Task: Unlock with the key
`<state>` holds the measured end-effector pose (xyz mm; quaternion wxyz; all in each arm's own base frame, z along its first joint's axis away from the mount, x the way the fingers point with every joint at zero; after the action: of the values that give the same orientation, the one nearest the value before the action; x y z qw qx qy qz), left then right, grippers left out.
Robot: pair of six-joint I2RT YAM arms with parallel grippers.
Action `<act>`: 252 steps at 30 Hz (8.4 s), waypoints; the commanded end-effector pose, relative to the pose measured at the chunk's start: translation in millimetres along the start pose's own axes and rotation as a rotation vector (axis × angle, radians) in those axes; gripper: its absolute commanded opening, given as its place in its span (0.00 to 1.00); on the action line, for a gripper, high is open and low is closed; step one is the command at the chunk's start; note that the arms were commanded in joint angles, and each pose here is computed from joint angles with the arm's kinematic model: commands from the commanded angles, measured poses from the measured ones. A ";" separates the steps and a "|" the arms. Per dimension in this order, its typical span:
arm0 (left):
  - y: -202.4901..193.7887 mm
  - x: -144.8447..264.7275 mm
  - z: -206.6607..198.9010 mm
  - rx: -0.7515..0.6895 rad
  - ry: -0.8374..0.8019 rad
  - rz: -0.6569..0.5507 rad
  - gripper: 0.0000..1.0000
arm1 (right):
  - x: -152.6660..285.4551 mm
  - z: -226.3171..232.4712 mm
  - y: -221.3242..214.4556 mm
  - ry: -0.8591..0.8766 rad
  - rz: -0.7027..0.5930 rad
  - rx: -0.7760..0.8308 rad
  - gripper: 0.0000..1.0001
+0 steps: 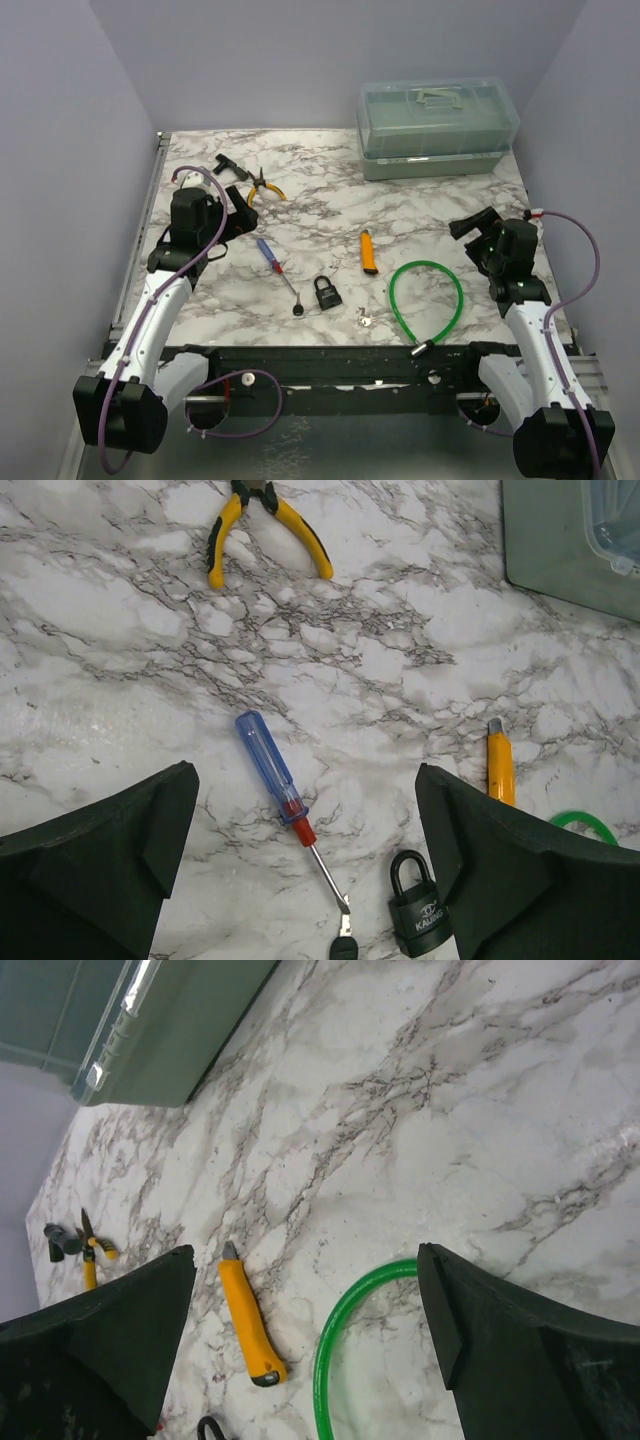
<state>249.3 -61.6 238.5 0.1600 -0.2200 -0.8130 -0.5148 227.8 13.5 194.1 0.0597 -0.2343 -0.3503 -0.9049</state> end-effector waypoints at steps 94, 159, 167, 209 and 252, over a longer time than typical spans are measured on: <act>-9.4 -8.1 -15.0 -0.042 -0.060 0.094 0.89 | 19.2 -53.1 -98.4 -0.629 0.509 -0.121 0.23; -31.7 1.6 -52.6 -0.136 -0.267 0.190 0.79 | -15.6 -27.0 -137.3 -0.788 0.519 -0.137 0.49; -65.1 11.1 -89.0 -0.283 -0.446 0.308 0.79 | -22.1 -24.9 -122.4 -0.740 0.408 -0.053 0.20; -281.2 -1.7 -190.9 -1.174 -0.580 0.741 0.56 | 19.3 -23.4 -68.3 -0.672 0.138 0.060 0.00; -272.7 -8.3 -191.6 -1.393 -0.676 0.672 0.48 | 13.7 -24.2 -76.2 -0.658 0.195 0.092 0.00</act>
<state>122.7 -332.8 107.7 -0.1033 -0.6254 -0.2217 -0.7410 182.9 54.4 141.7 0.0430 -0.5482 -0.3651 -0.7512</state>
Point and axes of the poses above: each gripper's point midway between its finger pads, its own x axis back along the fingers, its own z axis along the line the jaws close on, y = z × x, the point moved 8 cm from there along x, back along the fingers, and after that the axes turned 2 degrees about -x, right-handed, at the moved point
